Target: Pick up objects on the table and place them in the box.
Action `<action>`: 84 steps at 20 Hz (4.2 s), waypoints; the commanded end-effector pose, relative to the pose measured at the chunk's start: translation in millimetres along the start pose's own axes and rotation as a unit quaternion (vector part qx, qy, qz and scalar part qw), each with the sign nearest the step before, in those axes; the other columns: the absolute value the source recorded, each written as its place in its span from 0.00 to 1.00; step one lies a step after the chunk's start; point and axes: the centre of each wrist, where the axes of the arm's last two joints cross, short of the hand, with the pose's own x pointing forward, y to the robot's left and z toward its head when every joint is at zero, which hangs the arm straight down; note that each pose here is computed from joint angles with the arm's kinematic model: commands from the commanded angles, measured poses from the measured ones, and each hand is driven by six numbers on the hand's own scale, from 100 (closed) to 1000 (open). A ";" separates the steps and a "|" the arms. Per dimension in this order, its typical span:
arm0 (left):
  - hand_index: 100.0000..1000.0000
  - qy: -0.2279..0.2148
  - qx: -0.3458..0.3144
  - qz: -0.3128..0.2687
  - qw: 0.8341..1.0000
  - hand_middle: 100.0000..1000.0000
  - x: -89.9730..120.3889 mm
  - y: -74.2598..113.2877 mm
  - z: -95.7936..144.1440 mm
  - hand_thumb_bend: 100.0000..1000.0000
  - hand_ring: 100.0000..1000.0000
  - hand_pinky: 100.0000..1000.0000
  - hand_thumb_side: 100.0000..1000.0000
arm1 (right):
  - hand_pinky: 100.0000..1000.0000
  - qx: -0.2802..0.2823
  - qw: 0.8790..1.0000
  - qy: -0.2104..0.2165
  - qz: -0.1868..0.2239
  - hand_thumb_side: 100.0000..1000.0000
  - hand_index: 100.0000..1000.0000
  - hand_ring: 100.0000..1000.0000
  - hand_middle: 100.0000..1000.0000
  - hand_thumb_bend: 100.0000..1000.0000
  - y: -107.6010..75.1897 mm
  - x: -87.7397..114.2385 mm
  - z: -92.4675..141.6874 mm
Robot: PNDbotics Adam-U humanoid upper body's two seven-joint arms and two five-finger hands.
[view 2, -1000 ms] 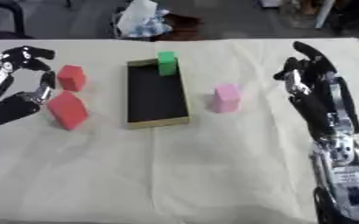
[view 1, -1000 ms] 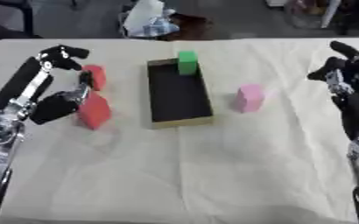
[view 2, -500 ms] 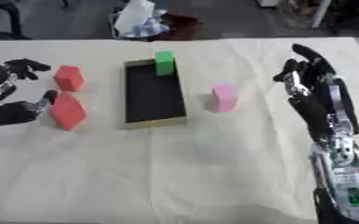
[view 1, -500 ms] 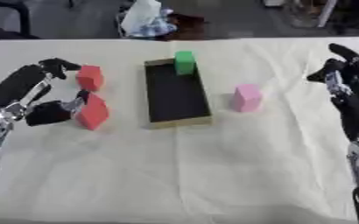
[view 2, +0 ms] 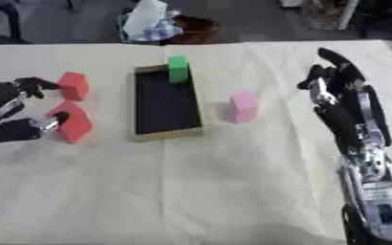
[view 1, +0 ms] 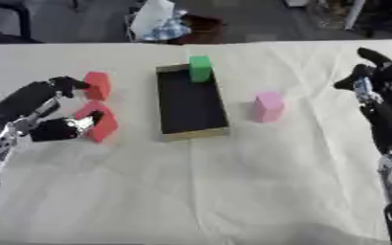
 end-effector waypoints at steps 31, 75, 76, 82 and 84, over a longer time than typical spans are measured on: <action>0.88 0.076 -0.012 0.026 0.997 0.73 -2.9 -46.3 -23.7 0.25 0.67 0.71 0.99 | 0.68 0.007 1.000 -0.010 0.001 0.41 0.85 0.53 0.41 0.00 -3.2 4.7 -3.8; 0.77 -0.132 0.066 -0.015 0.989 0.50 89.4 35.5 -95.2 0.02 0.45 0.61 0.20 | 0.68 0.013 1.000 -0.008 -0.008 0.41 0.85 0.53 0.41 0.00 -0.1 4.0 -4.3; 0.77 -0.139 0.058 -0.017 0.988 0.50 92.9 33.2 -100.3 0.01 0.45 0.61 0.21 | 0.68 0.013 1.000 -0.009 -0.008 0.41 0.85 0.53 0.41 0.00 -0.1 4.1 -4.6; 0.79 -0.181 0.014 -0.003 0.983 0.54 108.4 17.1 -117.3 0.00 0.48 0.62 0.43 | 0.68 0.016 1.000 -0.011 -0.010 0.41 0.85 0.53 0.41 0.00 0.6 4.9 -6.5; 0.79 -0.195 0.003 0.009 0.981 0.55 111.5 13.0 -118.1 0.00 0.49 0.63 0.48 | 0.68 0.017 1.000 -0.012 -0.011 0.41 0.85 0.53 0.41 0.00 0.9 5.0 -6.9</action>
